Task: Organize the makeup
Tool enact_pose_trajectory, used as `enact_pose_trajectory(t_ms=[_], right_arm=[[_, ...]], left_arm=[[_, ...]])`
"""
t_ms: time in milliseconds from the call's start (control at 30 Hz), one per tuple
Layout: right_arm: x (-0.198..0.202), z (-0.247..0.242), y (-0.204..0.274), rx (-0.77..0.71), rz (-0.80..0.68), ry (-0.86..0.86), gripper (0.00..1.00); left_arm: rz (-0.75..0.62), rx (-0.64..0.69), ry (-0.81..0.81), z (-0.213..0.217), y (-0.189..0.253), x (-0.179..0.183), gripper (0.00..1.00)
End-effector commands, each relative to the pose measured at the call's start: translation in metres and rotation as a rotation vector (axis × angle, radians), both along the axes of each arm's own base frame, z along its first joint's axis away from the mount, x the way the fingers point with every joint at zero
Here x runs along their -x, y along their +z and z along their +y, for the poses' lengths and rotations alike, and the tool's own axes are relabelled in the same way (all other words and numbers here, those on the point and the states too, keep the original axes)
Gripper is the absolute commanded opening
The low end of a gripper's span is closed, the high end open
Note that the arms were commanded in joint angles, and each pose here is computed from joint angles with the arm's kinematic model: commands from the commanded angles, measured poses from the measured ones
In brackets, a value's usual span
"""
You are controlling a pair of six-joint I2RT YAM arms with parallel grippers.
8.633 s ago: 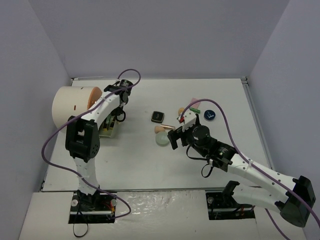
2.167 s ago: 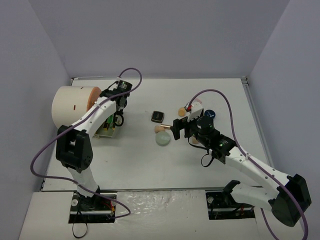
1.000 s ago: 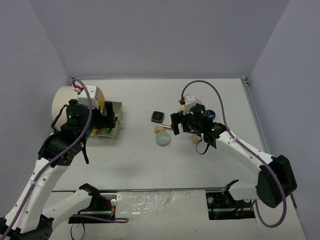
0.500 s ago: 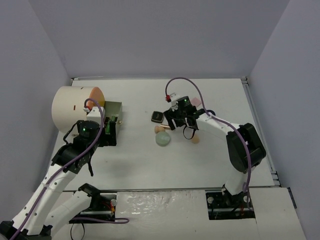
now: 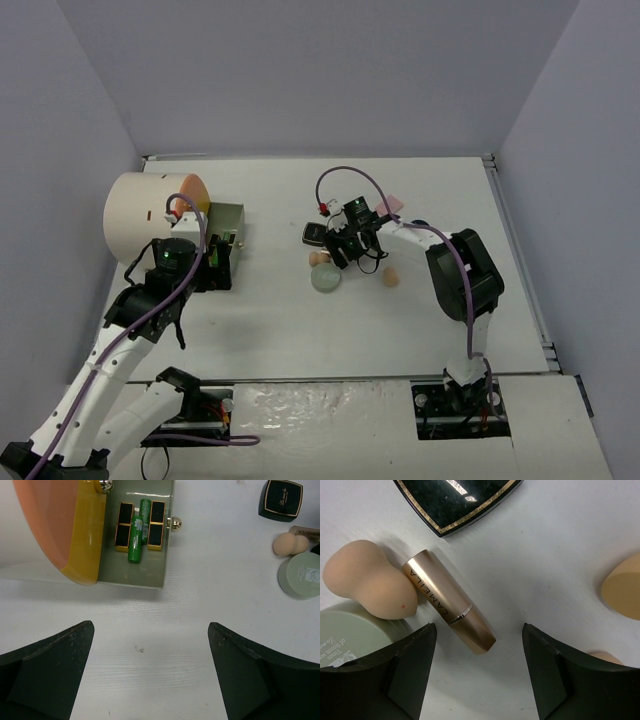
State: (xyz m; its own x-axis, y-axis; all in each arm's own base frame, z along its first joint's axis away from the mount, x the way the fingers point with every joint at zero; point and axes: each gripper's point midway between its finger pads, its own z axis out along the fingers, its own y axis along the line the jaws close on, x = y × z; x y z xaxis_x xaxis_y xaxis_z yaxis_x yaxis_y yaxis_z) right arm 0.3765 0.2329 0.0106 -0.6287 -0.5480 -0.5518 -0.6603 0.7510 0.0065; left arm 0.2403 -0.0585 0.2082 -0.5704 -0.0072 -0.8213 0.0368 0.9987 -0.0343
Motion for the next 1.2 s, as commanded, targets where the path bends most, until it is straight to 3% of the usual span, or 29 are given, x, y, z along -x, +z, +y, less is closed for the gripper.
enact_pose_trajectory(t_ms=[0, 133, 433, 567, 800, 967, 1167], right_arm=[[-0.010, 0.006, 0.009, -0.012, -0.014, 0.046, 0.63], [-0.007, 0.003, 0.002, 0.003, 0.011, 0.055, 0.53], [0.010, -0.016, 0.019, 0.028, -0.008, 0.017, 0.08], [0.021, -0.023, 0.038, 0.011, -0.040, -0.003, 0.01], [0.044, -0.027, 0.088, -0.069, -0.126, -0.011, 0.00], [0.059, -0.013, 0.140, -0.201, -0.224, 0.006, 0.00], [0.088, 0.036, 0.202, -0.407, -0.374, 0.092, 0.00]], left_arm=[[-0.057, 0.041, -0.006, -0.007, 0.019, -0.013, 0.97], [-0.066, 0.045, -0.006, -0.007, 0.020, -0.012, 0.97], [-0.050, 0.061, -0.028, -0.013, 0.016, -0.014, 0.97], [-0.060, 0.075, -0.033, -0.015, 0.018, -0.014, 0.97], [-0.052, 0.137, -0.067, -0.030, 0.021, -0.018, 0.97], [-0.042, 0.306, -0.125, -0.061, 0.042, -0.020, 0.97], [-0.106, 0.572, -0.201, -0.106, 0.098, -0.028, 0.97]])
